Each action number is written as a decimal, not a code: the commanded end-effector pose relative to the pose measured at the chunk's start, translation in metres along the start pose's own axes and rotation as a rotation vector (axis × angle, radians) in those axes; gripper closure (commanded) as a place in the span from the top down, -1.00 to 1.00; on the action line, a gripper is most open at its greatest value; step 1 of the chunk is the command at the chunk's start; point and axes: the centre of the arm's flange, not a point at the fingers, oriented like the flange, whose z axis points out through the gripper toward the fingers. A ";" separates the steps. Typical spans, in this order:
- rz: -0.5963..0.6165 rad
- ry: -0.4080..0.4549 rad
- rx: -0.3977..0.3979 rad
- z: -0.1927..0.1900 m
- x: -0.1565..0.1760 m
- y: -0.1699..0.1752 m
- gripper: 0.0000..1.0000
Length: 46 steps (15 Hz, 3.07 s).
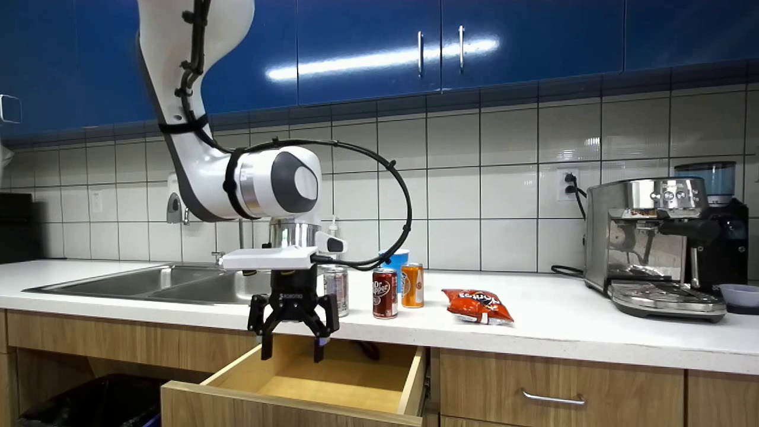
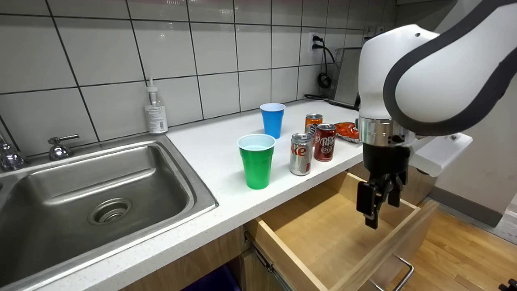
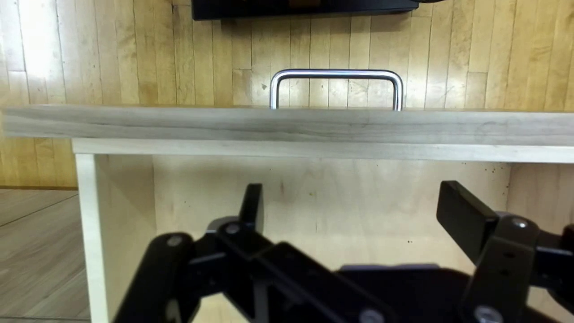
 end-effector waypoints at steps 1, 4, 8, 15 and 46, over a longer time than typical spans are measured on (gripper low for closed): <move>0.014 0.014 -0.006 -0.037 0.008 -0.002 1.00; 0.011 0.039 -0.012 -0.061 0.020 0.003 1.00; 0.008 0.077 -0.035 -0.096 0.042 0.008 1.00; -0.008 0.147 -0.045 -0.136 0.076 0.015 1.00; -0.047 0.190 -0.039 -0.143 0.110 0.010 1.00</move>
